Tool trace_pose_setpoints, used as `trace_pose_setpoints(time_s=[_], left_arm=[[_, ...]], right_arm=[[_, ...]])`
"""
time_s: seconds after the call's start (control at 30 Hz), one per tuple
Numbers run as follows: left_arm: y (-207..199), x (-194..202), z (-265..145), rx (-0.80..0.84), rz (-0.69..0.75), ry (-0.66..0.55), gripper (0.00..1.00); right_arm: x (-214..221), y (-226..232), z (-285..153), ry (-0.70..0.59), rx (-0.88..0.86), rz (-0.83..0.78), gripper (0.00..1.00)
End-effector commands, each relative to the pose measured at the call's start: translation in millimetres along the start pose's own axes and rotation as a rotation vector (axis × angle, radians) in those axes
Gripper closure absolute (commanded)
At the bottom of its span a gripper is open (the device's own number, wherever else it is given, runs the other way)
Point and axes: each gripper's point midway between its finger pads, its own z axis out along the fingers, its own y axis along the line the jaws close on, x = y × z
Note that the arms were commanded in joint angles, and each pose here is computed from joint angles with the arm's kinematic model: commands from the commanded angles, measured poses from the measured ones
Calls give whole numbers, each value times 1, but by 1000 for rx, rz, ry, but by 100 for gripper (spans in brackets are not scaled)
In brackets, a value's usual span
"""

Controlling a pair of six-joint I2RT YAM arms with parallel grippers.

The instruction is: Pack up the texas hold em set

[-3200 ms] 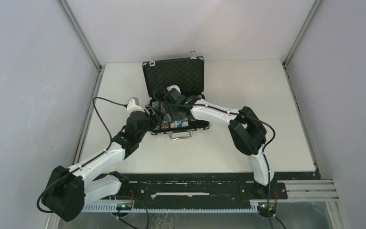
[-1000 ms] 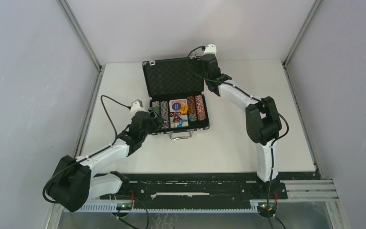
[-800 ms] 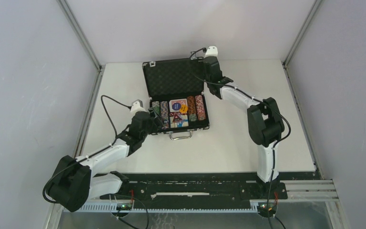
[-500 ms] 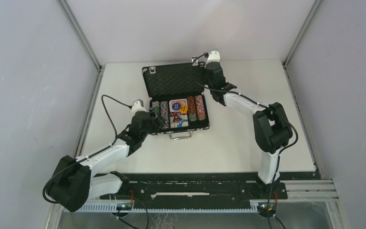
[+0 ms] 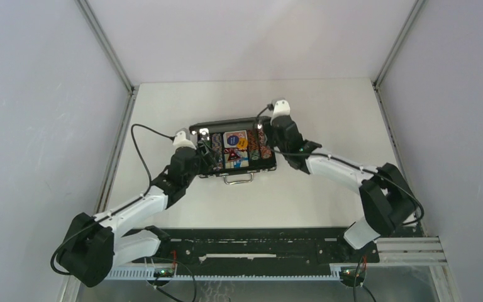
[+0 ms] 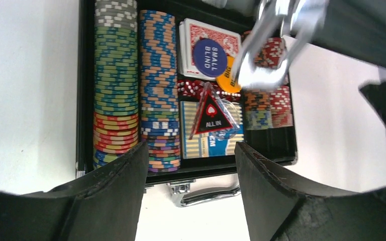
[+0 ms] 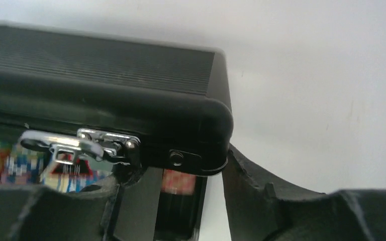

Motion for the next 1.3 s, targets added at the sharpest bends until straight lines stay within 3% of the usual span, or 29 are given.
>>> trace_pose_setpoints(time_s=[0.0,0.07,0.13,0.27,0.5,0.77,0.93,1.03,1.1,1.27], left_arm=[[10,-15,14,-87,30,-43,31],[35,-13,28,-164,9,-16,31],[36,-14,32,-122,-27,-5,31],[12,-28,17,-1,-19,-74,32],[-12,-44,-2,107,-7,-132,43],[-14,-47,-1,87,4,-131,44],[-9,-50,3,35,6,-126,62],[-2,-48,9,-14,23,-102,87],[-1,-45,12,-26,26,-89,97],[-10,-41,3,-38,52,-66,100]], right_arm=[[6,-1,-29,-45,-28,65,46],[14,-5,-35,-39,-32,72,46],[18,-6,-41,-41,-39,77,46],[20,-9,-47,-53,-46,81,47],[16,-12,-43,-67,-62,83,49],[18,-7,-39,-61,-86,109,50],[27,-9,-36,-34,-69,103,51],[32,-11,-37,-31,-68,102,51],[36,-12,-38,-25,-68,99,51],[37,-12,-42,-21,-74,95,51]])
